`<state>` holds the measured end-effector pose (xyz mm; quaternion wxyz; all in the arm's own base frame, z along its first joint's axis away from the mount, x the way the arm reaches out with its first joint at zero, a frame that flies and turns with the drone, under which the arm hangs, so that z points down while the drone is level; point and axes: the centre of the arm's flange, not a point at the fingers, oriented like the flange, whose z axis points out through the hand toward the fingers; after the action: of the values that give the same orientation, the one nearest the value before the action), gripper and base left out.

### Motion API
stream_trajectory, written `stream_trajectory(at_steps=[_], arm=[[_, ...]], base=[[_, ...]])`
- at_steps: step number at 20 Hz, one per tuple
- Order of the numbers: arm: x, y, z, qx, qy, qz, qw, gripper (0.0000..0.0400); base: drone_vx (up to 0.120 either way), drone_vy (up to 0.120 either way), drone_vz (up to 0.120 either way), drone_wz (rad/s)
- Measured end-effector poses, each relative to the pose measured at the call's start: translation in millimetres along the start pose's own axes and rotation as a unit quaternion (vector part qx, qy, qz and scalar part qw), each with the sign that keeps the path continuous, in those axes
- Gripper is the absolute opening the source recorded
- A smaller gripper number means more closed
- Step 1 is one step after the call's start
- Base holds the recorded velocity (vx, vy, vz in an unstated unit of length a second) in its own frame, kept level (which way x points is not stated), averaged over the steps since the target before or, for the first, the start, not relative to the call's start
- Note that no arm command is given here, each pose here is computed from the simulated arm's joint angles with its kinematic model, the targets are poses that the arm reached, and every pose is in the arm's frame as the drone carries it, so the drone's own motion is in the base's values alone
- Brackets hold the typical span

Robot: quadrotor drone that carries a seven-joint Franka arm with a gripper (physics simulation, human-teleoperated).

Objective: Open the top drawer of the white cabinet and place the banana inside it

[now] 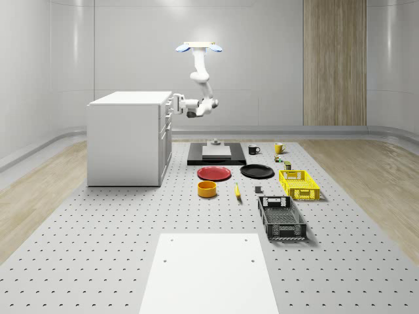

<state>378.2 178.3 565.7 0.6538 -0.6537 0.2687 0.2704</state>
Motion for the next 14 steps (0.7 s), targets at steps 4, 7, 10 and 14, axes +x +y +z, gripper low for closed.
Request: stream_trajectory(at_steps=[4, 7, 10, 14], arm=[[0.0, 0.0, 0.0, 0.0, 0.0, 0.0, 1.0, 0.0171], [1.1, 0.8, 0.2, 0.0, 0.0, -0.005, 1.0, 0.0147], [-1.2, -0.7, 0.0, -0.003, 0.004, -0.004, 1.0, 0.0174], [4.1, 3.4, -2.3, 0.001, 0.001, -0.015, 1.0, 0.0137]], base=[[0.0, 0.0, 0.0, 0.0], [0.0, 0.0, 0.0, 0.0], [0.0, 0.0, 0.0, 0.0], [0.0, 0.0, 0.0, 0.0]])
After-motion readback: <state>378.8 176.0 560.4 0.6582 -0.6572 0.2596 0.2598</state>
